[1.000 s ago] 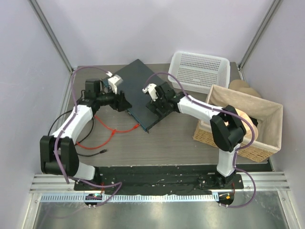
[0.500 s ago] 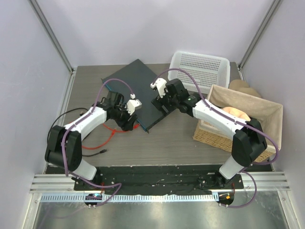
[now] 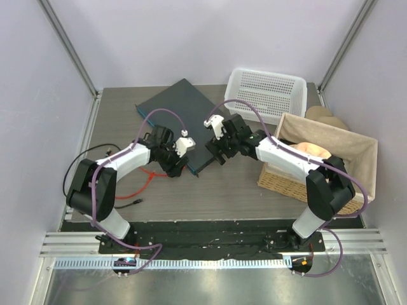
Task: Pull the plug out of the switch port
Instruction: Pull the connector from the switch port, then move the connector to the center of the board.
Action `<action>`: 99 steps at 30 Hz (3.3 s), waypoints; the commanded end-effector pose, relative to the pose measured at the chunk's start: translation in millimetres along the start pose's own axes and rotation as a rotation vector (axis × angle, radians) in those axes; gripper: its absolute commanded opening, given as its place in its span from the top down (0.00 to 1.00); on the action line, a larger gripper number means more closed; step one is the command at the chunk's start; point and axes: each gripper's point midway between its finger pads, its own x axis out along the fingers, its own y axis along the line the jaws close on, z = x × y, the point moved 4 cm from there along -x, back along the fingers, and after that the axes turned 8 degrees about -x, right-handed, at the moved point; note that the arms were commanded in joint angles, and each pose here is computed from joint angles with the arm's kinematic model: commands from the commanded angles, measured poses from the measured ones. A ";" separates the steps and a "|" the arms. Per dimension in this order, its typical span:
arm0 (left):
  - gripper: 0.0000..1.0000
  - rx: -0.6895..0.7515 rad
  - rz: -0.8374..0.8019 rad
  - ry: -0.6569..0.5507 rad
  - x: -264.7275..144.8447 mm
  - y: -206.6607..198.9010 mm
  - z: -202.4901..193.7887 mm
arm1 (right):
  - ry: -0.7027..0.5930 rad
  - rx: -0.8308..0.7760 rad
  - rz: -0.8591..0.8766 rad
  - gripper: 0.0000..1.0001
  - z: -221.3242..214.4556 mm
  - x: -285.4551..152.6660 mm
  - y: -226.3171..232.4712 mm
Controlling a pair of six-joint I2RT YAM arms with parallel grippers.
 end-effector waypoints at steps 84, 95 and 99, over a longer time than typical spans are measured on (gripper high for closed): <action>0.47 -0.244 -0.039 -0.066 -95.8 52.1 13.6 | 0.005 0.050 -0.093 0.12 -7.7 9.9 -40.7; 0.42 -1.063 0.052 -0.227 -70.6 92.5 70.4 | -0.009 0.063 -0.085 0.12 8.7 20.2 -46.4; 0.43 -1.105 0.117 -0.254 -66.5 105.0 72.2 | -0.004 0.064 -0.167 0.12 13.3 28.2 -60.8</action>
